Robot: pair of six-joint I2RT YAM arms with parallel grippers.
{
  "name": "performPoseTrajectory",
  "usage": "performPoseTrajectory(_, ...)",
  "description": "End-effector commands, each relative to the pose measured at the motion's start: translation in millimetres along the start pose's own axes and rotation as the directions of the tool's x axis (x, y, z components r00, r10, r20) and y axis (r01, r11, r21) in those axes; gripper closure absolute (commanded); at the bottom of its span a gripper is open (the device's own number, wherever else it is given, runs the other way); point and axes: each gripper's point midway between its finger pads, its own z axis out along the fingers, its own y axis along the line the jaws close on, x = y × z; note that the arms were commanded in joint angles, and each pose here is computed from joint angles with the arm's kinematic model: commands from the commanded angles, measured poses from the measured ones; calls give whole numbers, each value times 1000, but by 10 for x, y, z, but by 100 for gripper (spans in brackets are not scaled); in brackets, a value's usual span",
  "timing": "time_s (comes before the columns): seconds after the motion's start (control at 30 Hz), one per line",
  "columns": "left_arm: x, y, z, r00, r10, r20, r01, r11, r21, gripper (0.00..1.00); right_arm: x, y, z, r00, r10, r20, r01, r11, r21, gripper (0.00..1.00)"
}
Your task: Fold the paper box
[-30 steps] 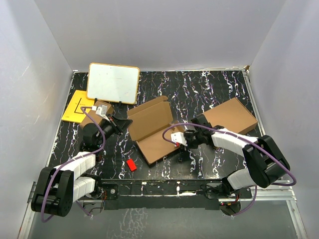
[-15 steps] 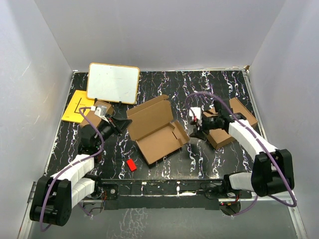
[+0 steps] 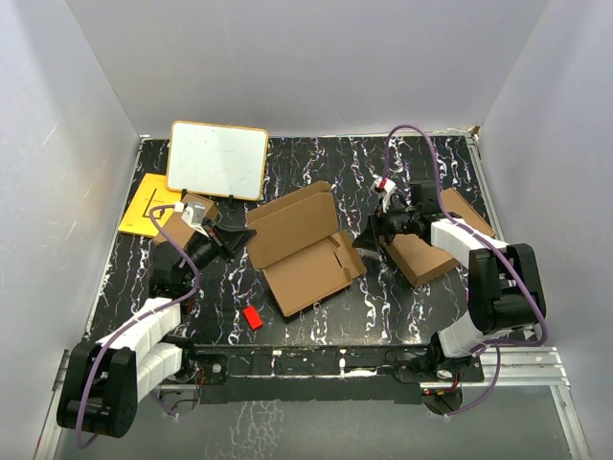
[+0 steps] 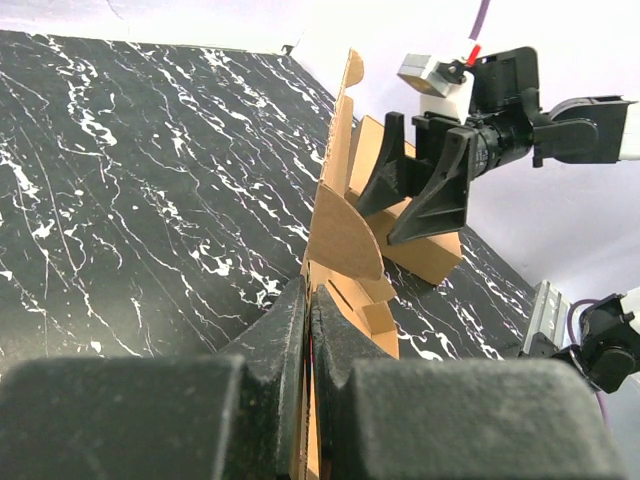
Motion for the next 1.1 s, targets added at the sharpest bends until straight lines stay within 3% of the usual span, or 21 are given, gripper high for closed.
performPoseTrajectory(0.0, -270, -223, 46, 996, 67, 64, -72, 994, 85, 100, -307, 13, 156, 998, -53, 40, 52, 998, 23, 35)
performPoseTrajectory(0.13, -294, -253, 47, 995, 64, 72, -71, 993, 96, 100, -241, -43, 238, 999, -42, 7, 41, 998, 46, 39)
performPoseTrajectory(0.43, -324, -267, 44, 994, 71, 80, -79, 992, 96, 100, -281, -29, 213, 998, -70, 10, 69, 995, 65, 83)
performPoseTrajectory(0.53, -362, -282, 59, 993, 77, 86, -86, 991, 101, 100, -310, -14, 209, 998, -68, 13, 67, 996, 59, 90)
performPoseTrajectory(0.7, -480, -319, 125, 991, 103, 86, -112, 987, 114, 100, -565, 15, 123, 993, -102, 57, 97, 992, 84, 92)
performPoseTrajectory(0.93, -675, -292, 324, 982, 171, 75, -180, 975, 131, 100, -1146, -22, -146, 957, -205, 203, 171, 970, 174, 92)
performPoseTrajectory(1.07, -758, -288, 456, 970, 229, 83, -240, 957, 166, 100, -1213, -2, -154, 926, -259, 276, 211, 958, 193, 92)
